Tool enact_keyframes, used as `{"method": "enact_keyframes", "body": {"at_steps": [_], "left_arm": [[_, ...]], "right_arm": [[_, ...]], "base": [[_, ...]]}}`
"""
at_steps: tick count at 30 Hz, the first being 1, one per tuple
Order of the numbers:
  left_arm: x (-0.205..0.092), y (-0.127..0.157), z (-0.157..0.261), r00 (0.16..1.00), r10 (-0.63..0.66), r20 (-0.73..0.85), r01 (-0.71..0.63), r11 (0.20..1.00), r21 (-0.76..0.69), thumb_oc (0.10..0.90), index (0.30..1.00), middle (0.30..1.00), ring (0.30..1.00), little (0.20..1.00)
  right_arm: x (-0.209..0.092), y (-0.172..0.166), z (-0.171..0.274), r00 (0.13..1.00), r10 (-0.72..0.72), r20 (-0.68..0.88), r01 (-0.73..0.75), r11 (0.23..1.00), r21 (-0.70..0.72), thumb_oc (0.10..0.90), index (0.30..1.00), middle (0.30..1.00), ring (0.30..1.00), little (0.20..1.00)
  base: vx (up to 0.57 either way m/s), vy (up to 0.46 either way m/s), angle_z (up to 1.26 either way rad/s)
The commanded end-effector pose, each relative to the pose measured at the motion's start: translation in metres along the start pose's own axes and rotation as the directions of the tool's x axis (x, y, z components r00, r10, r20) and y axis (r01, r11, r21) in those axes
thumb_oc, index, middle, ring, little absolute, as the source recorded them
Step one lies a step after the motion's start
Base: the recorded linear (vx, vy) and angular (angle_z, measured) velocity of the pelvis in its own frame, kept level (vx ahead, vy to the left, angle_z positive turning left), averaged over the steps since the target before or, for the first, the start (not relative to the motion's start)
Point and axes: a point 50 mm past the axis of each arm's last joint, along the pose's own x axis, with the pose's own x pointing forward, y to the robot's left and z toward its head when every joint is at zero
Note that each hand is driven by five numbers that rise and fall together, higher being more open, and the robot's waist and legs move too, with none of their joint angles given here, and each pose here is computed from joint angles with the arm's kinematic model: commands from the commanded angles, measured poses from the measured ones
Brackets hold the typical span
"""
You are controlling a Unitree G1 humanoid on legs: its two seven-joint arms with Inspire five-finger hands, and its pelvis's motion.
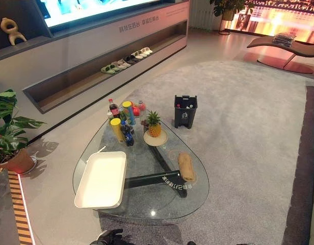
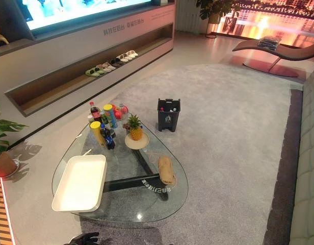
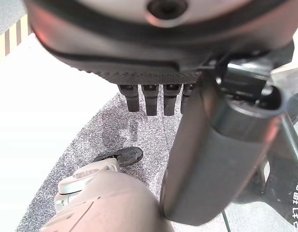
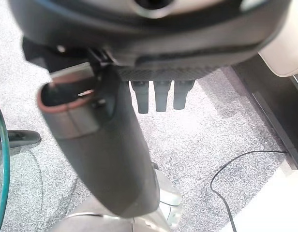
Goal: Wipe the table with a cloth and put it in the basket.
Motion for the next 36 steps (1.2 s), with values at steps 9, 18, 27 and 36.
{"method": "enact_keyframes", "body": {"at_steps": [9, 18, 27, 36], "left_arm": [[0.001, 0.016, 0.023, 0.995, 0.082, 0.056, -0.079, 0.996, -0.049, 0.800, 0.900, 0.900, 0.900, 0.900], [-0.004, 0.036, 0.077, 0.946, 0.194, 0.261, -0.137, 0.965, -0.224, 0.800, 0.900, 0.900, 0.900, 0.900], [-0.027, 0.059, 0.164, 0.786, 0.283, 0.549, 0.015, 0.880, -0.475, 0.800, 0.900, 0.900, 0.900, 0.900], [-0.037, 0.069, 0.183, 0.748, 0.304, 0.590, 0.060, 0.854, -0.516, 0.800, 0.900, 0.900, 0.900, 0.900]], "right_arm": [[-0.003, -0.026, 0.008, 0.998, -0.063, -0.025, 0.062, 0.997, -0.041, 0.800, 0.900, 0.900, 0.900, 0.900], [-0.010, -0.048, 0.035, 0.984, -0.151, 0.094, 0.155, 0.987, -0.034, 0.800, 0.900, 0.900, 0.900, 0.900], [-0.029, -0.073, 0.088, 0.936, -0.272, 0.224, 0.270, 0.962, 0.040, 0.800, 0.900, 0.900, 0.900, 0.900], [-0.046, -0.096, 0.118, 0.882, -0.357, 0.306, 0.324, 0.933, 0.154, 0.800, 0.900, 0.900, 0.900, 0.900]], "base": [[0.01, 0.001, 0.00], [-0.14, 0.023, -0.01], [-0.15, 0.014, -0.04], [-0.09, -0.028, 0.01]]}}
